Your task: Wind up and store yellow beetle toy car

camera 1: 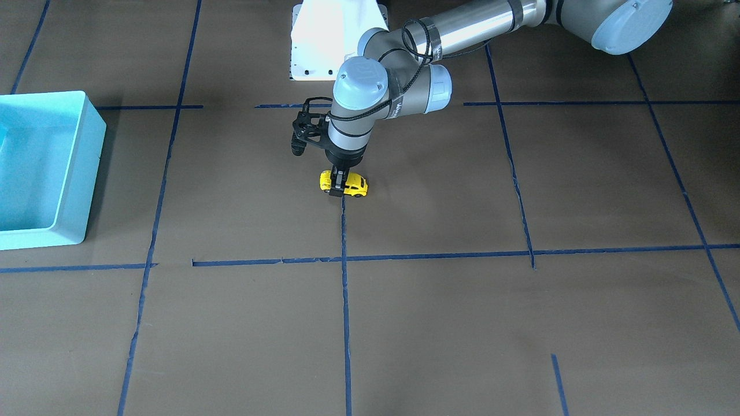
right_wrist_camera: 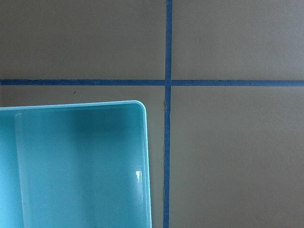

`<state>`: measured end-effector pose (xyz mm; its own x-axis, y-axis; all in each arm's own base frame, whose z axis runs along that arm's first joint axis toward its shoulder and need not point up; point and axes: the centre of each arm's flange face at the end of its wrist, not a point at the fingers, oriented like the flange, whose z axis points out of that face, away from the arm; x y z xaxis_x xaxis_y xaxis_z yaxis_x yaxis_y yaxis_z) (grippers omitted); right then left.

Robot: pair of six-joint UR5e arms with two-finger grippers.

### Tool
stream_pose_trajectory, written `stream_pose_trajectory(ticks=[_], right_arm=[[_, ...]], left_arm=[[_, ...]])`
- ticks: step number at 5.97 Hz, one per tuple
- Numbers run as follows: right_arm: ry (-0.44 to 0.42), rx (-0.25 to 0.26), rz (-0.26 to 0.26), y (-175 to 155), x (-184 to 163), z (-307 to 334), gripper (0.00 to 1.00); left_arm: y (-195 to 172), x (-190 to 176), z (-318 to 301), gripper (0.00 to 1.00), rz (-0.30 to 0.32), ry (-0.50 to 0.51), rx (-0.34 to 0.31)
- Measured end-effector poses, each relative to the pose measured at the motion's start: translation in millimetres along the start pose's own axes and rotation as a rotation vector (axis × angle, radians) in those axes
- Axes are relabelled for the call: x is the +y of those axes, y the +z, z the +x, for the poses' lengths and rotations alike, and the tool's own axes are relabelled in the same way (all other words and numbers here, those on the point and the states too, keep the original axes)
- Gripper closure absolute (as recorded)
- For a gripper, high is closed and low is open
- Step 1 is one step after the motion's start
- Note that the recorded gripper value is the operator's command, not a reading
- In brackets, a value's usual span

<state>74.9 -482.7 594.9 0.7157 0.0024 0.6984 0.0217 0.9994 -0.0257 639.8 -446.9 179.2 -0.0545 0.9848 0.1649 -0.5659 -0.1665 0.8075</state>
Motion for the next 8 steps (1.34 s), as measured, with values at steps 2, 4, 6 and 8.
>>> stream_pose_trajectory(ticks=[2, 4, 6, 8], right_arm=[[0.000, 0.000, 0.000, 0.0, 0.0, 0.0, 0.00], [0.001, -0.001, -0.001, 0.1, 0.1, -0.1, 0.00], [0.001, -0.002, 0.000, 0.0, 0.0, -0.2, 0.00], [0.000, -0.003, 0.001, -0.4, 0.0, -0.7, 0.00]], left_arm=[[3.6, 6.7, 1.1, 1.00, 0.000, 0.004, -0.003], [5.4, 15.5, 0.0, 1.00, -0.001, 0.010, -0.006], [7.6, 36.2, -0.9, 1.00, -0.012, 0.018, -0.007], [2.5, 56.3, -1.0, 1.00, -0.013, 0.016, -0.013]])
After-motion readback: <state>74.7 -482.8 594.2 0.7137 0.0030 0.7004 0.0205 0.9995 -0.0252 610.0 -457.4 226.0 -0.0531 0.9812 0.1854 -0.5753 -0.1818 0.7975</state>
